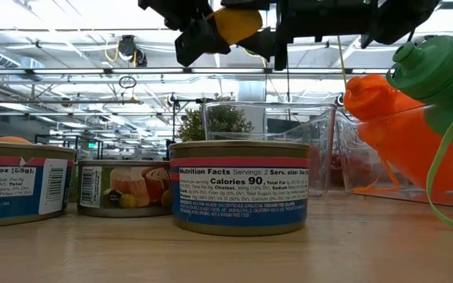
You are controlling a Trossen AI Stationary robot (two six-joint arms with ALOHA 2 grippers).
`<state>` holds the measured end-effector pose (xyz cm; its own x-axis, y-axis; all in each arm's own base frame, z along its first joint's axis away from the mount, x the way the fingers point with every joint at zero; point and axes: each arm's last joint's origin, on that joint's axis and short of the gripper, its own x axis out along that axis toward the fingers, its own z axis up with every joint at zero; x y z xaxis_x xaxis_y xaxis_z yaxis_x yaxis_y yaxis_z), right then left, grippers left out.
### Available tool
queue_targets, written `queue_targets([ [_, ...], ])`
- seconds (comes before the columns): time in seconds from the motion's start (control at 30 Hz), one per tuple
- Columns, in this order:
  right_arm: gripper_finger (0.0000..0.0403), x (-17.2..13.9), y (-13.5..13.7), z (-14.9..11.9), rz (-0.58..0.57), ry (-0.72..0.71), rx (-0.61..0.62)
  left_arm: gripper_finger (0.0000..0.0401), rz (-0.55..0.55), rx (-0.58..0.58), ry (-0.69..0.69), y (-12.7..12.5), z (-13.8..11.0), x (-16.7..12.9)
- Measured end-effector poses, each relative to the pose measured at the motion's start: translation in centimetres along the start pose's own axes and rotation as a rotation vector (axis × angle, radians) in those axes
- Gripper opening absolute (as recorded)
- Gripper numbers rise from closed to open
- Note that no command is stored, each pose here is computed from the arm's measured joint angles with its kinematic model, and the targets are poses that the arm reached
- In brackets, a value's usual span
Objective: Pick & Place Food Item
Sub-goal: Put the yellow mango into the top transparent bin
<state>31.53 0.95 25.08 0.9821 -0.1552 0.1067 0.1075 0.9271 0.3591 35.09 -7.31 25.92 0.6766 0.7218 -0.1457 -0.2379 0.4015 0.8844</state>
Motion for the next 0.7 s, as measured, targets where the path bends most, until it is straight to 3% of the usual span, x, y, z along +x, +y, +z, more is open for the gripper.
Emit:
queue_targets([
  [0.2, 0.0205, 0.0, -0.1, 0.0, -0.003, 0.016, -0.010, 0.0223, -0.005, -0.069, 0.001, -0.1, 0.0, -0.1],
  [0.43, 0.0204, -0.1, 0.0, -0.1, 0.045, 0.044, -0.039, 0.0262, 0.003, -0.306, -0.014, 0.1, 0.3, -1.0],
  [0.53, 0.0204, 0.0, -0.1, -0.1, 0.031, 0.040, -0.040, 0.0288, 0.075, -0.420, 0.019, 0.7, 0.3, -1.0],
  [0.7, 0.0206, 0.0, -0.1, -0.1, 0.030, 0.047, -0.072, 0.0334, 0.098, -0.461, 0.022, 0.4, 0.7, -2.1],
])
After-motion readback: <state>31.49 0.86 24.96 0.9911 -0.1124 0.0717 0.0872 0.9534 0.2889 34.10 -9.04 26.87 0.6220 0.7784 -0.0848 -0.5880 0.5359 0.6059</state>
